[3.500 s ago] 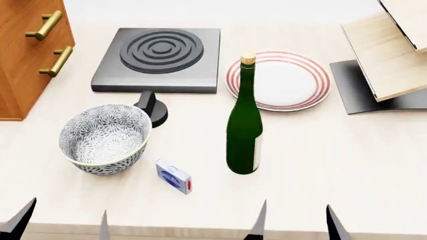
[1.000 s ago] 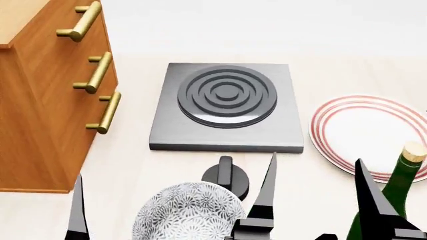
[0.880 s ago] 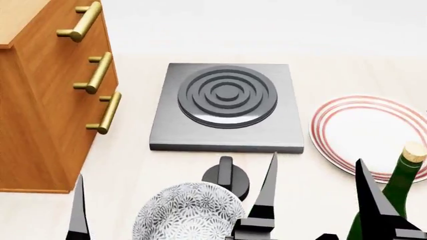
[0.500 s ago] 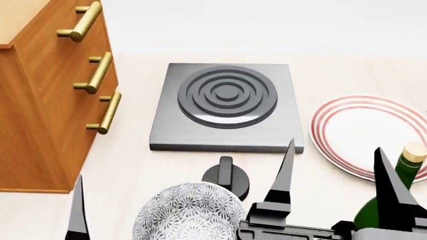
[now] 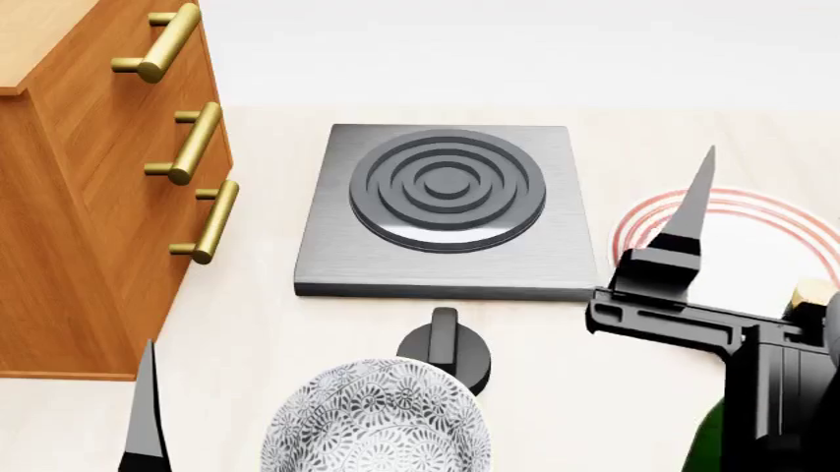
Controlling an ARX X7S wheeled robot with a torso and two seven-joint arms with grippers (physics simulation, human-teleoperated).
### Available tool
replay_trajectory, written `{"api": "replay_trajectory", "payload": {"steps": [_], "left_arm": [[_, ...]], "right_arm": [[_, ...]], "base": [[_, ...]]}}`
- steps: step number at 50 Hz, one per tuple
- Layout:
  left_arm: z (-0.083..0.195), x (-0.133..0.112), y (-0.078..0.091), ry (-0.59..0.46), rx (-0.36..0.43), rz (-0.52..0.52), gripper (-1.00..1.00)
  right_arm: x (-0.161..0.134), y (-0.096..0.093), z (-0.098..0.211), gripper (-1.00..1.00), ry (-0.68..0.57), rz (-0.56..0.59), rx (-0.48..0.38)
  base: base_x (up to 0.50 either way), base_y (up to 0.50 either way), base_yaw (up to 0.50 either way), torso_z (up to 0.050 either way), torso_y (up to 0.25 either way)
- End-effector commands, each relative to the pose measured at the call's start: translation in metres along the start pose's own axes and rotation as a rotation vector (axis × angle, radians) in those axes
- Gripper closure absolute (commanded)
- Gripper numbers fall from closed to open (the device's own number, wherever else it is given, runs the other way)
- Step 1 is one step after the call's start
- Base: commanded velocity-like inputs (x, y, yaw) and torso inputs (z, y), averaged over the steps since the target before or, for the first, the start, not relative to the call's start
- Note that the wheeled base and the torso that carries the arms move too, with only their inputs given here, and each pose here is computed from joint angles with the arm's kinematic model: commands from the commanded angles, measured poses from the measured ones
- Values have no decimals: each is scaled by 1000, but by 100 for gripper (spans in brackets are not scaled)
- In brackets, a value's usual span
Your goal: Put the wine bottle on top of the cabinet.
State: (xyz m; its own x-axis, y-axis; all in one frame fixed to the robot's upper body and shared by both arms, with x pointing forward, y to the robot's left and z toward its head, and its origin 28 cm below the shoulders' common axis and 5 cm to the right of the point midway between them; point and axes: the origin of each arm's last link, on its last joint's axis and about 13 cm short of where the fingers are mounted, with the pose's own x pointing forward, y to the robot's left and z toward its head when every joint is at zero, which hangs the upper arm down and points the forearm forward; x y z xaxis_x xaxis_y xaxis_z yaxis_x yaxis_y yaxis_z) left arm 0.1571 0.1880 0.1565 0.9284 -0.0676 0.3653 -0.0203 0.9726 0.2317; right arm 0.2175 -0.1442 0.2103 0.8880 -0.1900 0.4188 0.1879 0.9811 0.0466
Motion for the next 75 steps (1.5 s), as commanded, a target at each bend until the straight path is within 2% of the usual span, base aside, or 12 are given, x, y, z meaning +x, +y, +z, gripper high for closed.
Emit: {"api": "replay_trajectory", "payload": {"steps": [1,22,23,24,28,56,75], "left_arm": [[3,1,0,-35,-55,-40,-100],[3,1,0,-35,-60,-42,-100],[3,1,0,-35,-60,-42,-100],[3,1,0,-35,-59,-42,-100],[4,1,0,-35,-59,-41,-100],[1,1,-1,-29,-55,-45,-100],[0,2,-1,-25,-55,-45,-100]], "right_arm": [[12,-13,-12,-100,27,-72,5],[10,-12,-47,-100,130,-74,-22],[9,-13,-50,-100,138,-85,-80],[9,-14,-50,-100,136,-84,-104],[8,-16,-55,-100,150,-103,-131],[5,-20,-77,-100,204,-114,-141],[11,-30,-97,-100,264,-167,-119]], "base": [[0,0,0,0,0],[0,0,0,0,0],[0,0,0,0,0],[0,0,0,0,0],[0,0,0,0,0],[0,0,0,0,0],[0,0,0,0,0]]}}
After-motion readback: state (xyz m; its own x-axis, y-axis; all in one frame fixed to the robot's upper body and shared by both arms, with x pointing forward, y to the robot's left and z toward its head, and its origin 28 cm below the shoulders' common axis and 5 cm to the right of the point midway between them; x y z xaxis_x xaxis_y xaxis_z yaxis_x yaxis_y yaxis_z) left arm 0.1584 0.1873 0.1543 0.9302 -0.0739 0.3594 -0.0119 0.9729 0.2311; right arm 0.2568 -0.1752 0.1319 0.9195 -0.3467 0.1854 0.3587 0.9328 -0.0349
